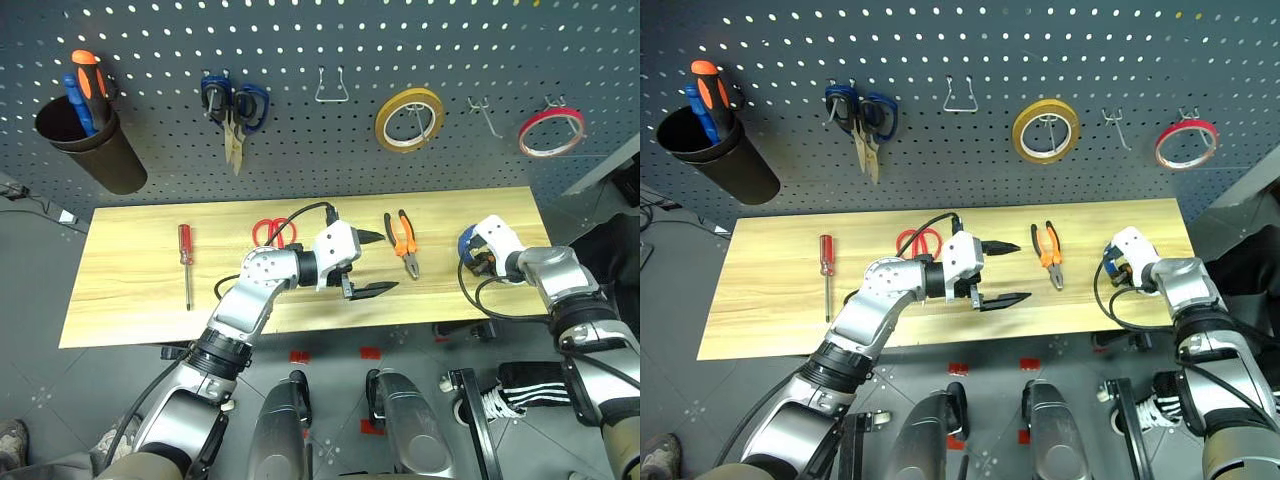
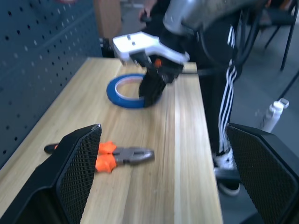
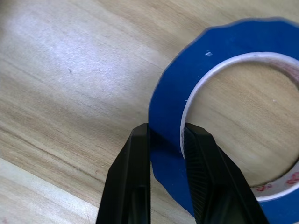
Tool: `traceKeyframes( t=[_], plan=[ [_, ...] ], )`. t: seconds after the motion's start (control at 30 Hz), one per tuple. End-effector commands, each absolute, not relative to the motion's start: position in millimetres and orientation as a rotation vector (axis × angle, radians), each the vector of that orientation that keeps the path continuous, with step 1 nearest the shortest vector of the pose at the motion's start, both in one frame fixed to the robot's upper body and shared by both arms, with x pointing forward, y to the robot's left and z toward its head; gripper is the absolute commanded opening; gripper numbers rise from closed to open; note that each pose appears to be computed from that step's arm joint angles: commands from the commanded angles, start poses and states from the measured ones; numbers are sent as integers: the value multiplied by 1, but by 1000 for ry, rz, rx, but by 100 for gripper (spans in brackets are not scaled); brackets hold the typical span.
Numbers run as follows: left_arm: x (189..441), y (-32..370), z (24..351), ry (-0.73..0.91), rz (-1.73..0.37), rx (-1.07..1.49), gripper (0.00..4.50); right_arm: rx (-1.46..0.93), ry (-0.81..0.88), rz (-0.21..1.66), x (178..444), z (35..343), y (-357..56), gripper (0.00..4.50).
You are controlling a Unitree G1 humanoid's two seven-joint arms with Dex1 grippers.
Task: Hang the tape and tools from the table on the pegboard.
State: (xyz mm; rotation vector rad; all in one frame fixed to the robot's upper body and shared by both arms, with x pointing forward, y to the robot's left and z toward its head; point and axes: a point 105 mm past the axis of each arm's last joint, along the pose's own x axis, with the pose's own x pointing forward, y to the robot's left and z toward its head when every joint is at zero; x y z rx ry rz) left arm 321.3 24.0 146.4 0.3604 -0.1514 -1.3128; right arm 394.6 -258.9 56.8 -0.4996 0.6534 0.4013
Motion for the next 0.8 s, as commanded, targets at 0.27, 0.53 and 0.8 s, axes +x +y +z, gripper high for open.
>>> traceKeyframes(
  t=[0.27, 0.53, 0.8],
  plan=[
    [331, 31, 199, -319, -1059, 240, 450, -759, 201, 291, 346, 114, -236, 66],
    [329, 35, 223, -414, -969, 243, 450, -893, -334, 203, 313, 202, -174, 66],
    [338, 39, 236, -440, -907, 216, 450, -799, -462, 250, 333, 238, -161, 66]
  ],
)
